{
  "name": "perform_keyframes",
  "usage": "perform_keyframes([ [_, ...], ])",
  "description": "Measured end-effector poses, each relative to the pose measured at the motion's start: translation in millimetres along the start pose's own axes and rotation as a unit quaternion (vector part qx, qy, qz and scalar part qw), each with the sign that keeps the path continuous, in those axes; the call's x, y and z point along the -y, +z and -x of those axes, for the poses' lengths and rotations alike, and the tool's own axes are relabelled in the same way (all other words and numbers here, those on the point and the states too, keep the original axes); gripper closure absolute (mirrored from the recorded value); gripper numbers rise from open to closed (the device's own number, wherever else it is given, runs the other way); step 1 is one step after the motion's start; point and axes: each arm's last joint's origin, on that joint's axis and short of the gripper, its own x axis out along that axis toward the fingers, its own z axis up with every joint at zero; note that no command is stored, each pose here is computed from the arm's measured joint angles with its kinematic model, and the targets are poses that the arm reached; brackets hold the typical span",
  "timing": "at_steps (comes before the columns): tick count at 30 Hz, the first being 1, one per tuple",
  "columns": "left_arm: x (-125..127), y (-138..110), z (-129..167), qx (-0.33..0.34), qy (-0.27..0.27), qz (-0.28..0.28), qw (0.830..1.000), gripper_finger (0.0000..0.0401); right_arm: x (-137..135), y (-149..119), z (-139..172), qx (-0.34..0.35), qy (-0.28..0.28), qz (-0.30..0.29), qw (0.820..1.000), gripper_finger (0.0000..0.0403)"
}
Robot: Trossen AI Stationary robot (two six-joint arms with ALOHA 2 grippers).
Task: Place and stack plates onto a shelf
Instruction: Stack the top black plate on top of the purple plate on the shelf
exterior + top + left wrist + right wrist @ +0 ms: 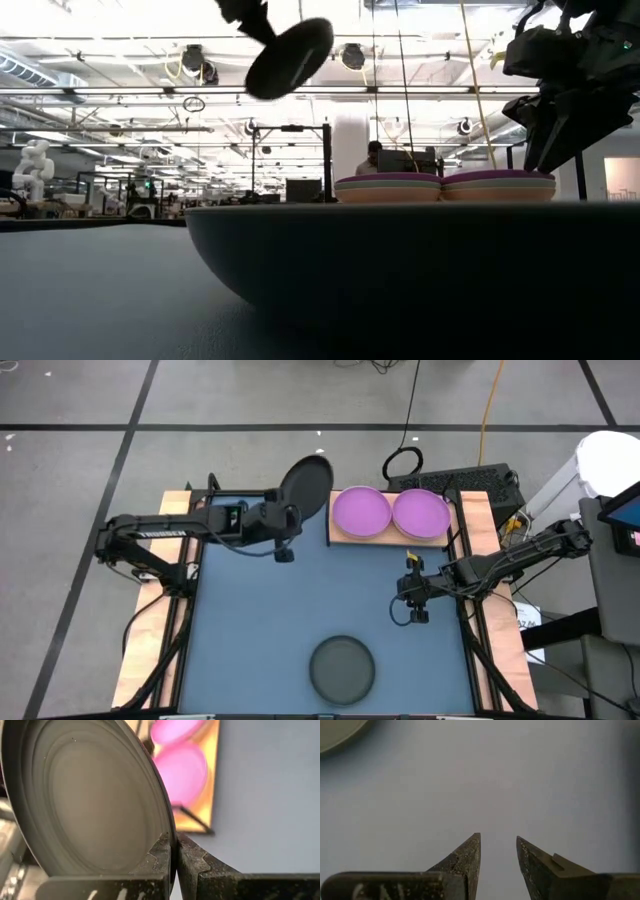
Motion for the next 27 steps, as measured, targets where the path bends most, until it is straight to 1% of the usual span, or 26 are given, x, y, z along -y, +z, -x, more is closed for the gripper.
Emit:
perform_keyframes([
  [6, -18, 23, 10, 0.092, 0.02, -0.003, 0.996, 0.0389, 0, 0, 0, 0.0, 0.0, 0.0, 1.0, 0.0292],
  [8, -26, 29, 13, 0.123, 0.025, 0.008, 0.992, 0.0389, 0, 0, 0, 0.0, 0.0, 0.0, 1.0, 0.0292],
  [12, -39, 42, 14, 0.19, 0.016, 0.033, 0.981, 0.0389, -1, 0, 0, -0.002, 0.011, -0.002, 1.0, 0.0292],
  [17, -44, 60, 1, 0.206, 0.014, 0.03, 0.978, 0.0389, -3, 2, 0, 0.004, 0.042, -0.004, 0.999, 0.0292],
  [22, -44, 84, -21, 0.214, 0.006, 0.015, 0.977, 0.0389, -3, 5, 1, 0.016, 0.046, -0.006, 0.999, 0.0292],
  [27, -43, 105, -42, 0.227, 0.001, 0.003, 0.974, 0.0389, -3, 4, 0, 0.013, 0.045, -0.006, 0.999, 0.0292],
])
